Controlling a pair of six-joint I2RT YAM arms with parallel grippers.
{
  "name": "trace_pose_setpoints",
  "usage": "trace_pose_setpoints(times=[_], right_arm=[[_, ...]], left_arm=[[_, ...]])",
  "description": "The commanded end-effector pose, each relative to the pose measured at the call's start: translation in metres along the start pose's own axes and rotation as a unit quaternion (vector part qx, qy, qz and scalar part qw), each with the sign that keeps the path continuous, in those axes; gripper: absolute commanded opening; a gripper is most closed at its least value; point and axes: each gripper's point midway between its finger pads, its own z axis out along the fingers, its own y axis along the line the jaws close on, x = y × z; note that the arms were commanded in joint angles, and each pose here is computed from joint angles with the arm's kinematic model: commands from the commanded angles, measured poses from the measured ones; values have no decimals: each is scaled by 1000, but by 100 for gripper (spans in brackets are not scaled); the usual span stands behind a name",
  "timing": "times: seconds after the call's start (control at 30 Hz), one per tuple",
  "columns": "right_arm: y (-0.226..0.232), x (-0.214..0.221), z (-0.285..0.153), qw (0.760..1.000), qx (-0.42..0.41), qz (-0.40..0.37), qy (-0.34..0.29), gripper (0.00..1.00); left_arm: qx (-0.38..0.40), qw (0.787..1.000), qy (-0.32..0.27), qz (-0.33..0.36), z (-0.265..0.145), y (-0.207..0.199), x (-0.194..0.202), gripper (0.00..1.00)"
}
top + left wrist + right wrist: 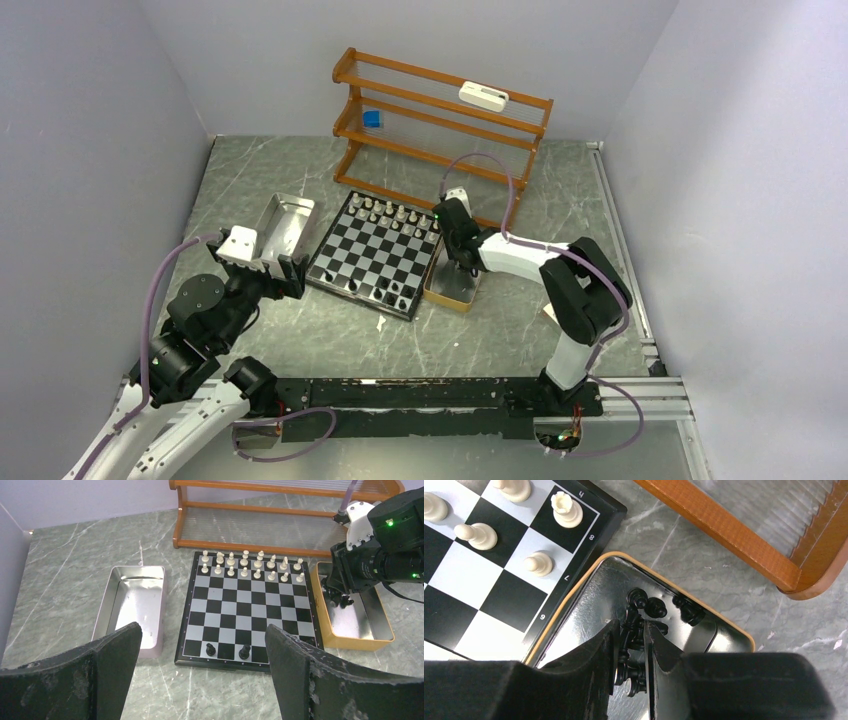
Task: Set up the chess pieces on the board
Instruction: Pick up the chess piece from the storage box.
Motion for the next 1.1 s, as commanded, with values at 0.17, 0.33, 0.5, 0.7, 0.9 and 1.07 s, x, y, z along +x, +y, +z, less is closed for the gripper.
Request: trace_pose_setpoints(times=[0.17, 0.33, 0.5, 0.7, 0.9, 1.07], right_arm=[[-5, -25, 6, 999, 17, 10, -34, 28], [-6, -23, 13, 999, 23, 10, -31, 27], [-6, -23, 18, 999, 29, 8, -29, 25], [-9, -24, 19, 999, 38, 6, -34, 25], [-9, -19, 23, 999, 39, 3, -31, 24], [-5, -19, 25, 999, 31, 5, -32, 24]], left_arm=[[6, 1000, -5, 4, 1, -2, -2, 98], [5, 1000, -4, 4, 1, -2, -1, 98], [6, 1000, -5, 5, 1, -2, -1, 98], [6, 1000, -5, 5, 1, -2, -2, 97], [5, 1000, -5, 4, 1, -2, -1, 98], [5, 1000, -4, 4, 1, -2, -1, 98]])
